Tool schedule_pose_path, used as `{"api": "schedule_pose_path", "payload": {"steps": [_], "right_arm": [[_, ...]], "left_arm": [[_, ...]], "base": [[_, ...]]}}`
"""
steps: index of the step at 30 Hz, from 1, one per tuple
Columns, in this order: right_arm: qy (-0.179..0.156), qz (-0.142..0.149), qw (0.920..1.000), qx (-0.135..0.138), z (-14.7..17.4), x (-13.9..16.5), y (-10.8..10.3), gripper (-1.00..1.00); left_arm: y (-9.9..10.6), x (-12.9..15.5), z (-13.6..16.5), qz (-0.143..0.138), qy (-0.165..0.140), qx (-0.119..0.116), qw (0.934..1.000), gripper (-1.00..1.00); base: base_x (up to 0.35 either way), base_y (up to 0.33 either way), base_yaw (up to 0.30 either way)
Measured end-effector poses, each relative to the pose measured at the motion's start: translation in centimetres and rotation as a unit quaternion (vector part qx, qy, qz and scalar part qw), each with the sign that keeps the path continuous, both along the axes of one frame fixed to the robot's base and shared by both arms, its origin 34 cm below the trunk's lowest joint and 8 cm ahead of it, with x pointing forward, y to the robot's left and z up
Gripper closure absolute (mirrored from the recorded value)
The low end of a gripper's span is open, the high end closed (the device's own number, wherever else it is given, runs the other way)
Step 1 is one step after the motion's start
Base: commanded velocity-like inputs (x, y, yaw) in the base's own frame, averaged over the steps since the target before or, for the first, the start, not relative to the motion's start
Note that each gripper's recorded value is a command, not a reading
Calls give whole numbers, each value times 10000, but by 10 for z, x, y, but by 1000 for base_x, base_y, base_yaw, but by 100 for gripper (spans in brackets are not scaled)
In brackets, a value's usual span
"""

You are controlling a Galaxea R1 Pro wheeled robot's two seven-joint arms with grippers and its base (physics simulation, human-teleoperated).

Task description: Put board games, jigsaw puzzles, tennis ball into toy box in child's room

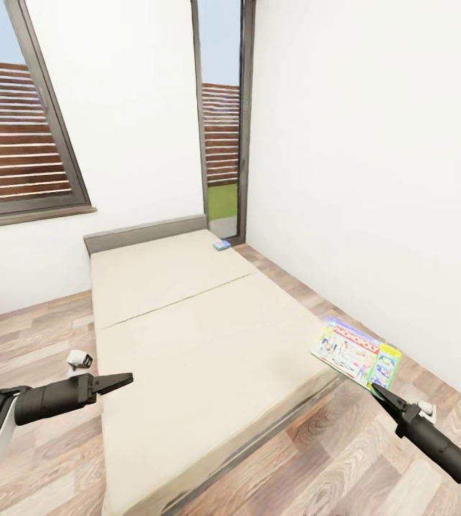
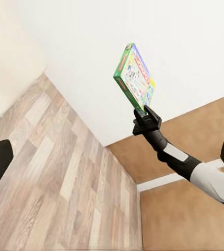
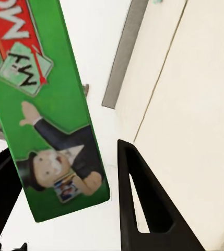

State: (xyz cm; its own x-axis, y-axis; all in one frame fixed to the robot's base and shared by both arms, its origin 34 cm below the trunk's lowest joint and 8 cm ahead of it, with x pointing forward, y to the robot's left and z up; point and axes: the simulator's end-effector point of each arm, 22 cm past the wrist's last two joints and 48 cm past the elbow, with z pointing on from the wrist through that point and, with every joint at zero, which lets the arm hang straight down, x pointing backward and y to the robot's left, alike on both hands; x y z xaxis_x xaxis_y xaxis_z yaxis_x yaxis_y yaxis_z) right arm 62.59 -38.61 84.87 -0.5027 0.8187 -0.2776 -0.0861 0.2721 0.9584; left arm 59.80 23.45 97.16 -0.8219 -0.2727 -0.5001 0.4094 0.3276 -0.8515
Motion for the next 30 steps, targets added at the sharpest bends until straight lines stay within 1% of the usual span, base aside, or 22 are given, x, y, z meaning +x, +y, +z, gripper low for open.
{"api": "schedule_pose_path", "payload": {"steps": [3, 7, 11, 30], "right_arm": [[-238, 86, 9996, -78, 21, 3, 2, 100], [-351, 123, 9993, -105, 35, 4, 4, 100], [-384, 103, 9991, -112, 44, 3, 1, 100], [-446, 83, 9989, -95, 74, -1, 1, 100]], "left_arm": [[-7, -3, 1, -110, 35, 34, 9999, -100], [-14, -7, 5, -222, 60, 68, 9997, -100], [-18, -10, 10, -282, 58, 65, 9996, -100], [-22, -16, 42, -309, -37, 49, 9995, -100]], "base": [[0, 0, -241], [0, 0, -241], [0, 0, -241], [0, 0, -241]]}}
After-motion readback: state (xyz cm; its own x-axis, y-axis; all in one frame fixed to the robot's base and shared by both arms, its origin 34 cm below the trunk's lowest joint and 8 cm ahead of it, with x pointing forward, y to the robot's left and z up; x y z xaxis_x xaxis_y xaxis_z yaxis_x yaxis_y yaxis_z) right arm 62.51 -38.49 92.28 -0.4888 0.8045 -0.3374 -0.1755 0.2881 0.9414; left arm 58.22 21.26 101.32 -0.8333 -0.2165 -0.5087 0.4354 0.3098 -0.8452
